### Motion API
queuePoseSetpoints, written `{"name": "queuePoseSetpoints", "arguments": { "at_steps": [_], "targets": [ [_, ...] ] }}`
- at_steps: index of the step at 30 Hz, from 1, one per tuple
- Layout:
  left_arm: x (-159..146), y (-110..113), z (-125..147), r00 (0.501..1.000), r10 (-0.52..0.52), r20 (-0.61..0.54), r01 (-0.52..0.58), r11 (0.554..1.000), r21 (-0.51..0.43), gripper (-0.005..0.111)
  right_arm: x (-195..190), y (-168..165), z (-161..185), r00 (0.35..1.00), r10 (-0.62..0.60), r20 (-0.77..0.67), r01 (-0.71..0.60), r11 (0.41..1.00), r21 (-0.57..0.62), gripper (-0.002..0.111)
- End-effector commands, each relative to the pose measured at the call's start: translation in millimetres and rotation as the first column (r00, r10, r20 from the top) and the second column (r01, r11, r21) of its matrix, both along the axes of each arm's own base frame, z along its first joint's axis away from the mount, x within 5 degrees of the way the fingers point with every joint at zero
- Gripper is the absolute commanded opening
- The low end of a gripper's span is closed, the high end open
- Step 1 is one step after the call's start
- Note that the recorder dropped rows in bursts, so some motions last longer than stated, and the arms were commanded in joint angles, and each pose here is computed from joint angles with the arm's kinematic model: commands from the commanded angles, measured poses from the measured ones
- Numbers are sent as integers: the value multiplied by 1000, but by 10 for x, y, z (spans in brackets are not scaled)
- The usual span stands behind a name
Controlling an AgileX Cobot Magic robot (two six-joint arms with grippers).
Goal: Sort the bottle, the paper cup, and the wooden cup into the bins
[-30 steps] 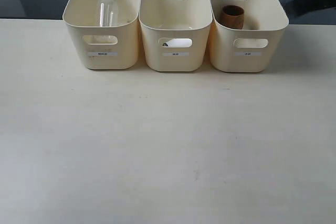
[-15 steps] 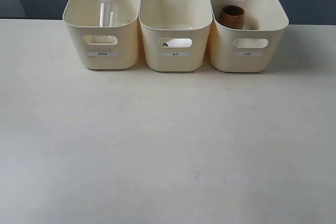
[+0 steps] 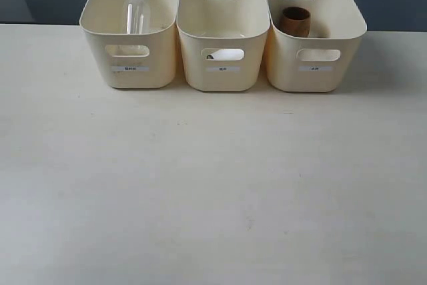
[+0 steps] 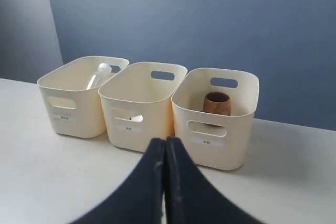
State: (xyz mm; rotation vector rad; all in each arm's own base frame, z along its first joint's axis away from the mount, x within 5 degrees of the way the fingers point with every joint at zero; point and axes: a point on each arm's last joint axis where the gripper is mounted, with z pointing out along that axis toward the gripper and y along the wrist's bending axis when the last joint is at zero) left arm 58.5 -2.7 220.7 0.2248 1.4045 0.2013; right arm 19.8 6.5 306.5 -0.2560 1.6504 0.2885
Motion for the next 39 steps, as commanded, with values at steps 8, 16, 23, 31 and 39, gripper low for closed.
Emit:
{"name": "queuePoseSetpoints", "arguments": {
  "at_steps": [8,16,23,31,39],
  "targets": [
    [-2,-2,-1,1000,-3,5,3,1000,-2,0,32,-28,-269,985,-170,-42,169,986,-7,-1],
    [-2,-2,-1,1000,-3,5,3,1000,-2,0,54,-35,-300,951,-303,-58,306,951,48,-1],
    [-2,-2,-1,1000,-3,5,3,1000,-2,0,89,-45,-365,937,-343,-65,346,937,53,-1],
    [-2,-2,-1,1000,-3,5,3,1000,-2,0,134,-47,-473,935,-344,-84,348,936,48,-1],
    [-2,-2,-1,1000,-3,5,3,1000,-2,0,134,-47,-473,935,-344,-84,348,936,48,-1]
  ]
}}
